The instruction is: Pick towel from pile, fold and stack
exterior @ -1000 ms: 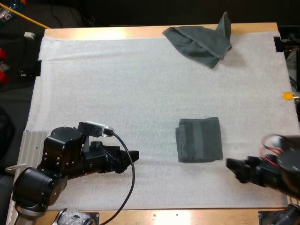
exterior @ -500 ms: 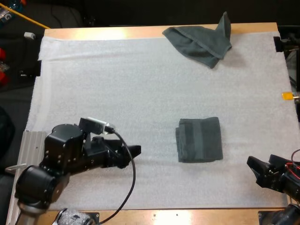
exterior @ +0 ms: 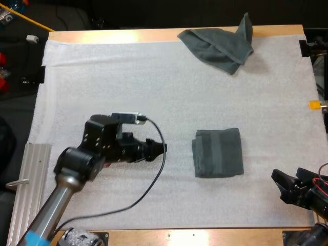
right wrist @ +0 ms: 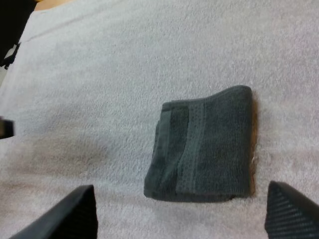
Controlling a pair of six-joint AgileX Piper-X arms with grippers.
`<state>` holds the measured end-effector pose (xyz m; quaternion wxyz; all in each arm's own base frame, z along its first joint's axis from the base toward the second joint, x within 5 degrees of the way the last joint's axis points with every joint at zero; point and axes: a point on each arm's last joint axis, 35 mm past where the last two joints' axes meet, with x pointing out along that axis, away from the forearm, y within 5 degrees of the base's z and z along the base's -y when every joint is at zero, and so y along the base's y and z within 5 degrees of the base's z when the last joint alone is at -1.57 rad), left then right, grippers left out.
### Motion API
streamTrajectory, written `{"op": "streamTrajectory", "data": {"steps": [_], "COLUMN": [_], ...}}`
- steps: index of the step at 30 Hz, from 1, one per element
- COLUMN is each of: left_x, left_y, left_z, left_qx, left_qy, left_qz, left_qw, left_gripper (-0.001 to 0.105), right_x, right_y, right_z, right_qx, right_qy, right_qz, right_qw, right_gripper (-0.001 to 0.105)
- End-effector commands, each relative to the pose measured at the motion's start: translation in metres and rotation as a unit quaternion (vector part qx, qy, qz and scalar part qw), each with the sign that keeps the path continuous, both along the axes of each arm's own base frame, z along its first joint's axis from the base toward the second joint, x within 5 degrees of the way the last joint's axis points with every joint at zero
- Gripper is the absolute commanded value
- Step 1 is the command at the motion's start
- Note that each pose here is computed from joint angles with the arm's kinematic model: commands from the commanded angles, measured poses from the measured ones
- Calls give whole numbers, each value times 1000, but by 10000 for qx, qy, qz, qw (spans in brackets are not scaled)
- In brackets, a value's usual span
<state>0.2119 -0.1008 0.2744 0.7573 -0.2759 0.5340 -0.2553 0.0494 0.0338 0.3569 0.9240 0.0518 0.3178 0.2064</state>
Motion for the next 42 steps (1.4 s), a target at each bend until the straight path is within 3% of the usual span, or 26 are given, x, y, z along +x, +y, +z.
{"op": "streamTrajectory", "data": {"steps": [1, 12, 21, 27, 34, 42], "left_x": [6, 49, 67, 64, 51, 42], "left_y": [-4, -24, -32, -43, -68, -104], "left_z": [-2, -63, -107, -131, -148, -146], "left_qx": [-121, -504, -523, -370, -7, -334], "left_qy": [-53, 929, 1506, 1956, 2161, 2160], "left_qz": [-46, -63, 112, 48, -179, -238], "left_qw": [9999, 9944, 9871, 9800, 9762, 9755], "left_gripper": [68, 68, 68, 68, 68, 68], "right_x": [-1, -1, 0, 0, 0, 0], "right_y": [-1, -2, -2, -2, -3, -3], "right_z": [0, 0, 0, 0, 0, 0], "right_qx": [-52, -119, -134, -158, -170, -170], "right_qy": [-22, -74, -86, -105, -117, -117], "right_qz": [12, -109, -138, -182, -230, -230], "right_qw": [10000, 9998, 9998, 9997, 9995, 9995], "right_gripper": [67, 67, 67, 67, 67, 67]}}
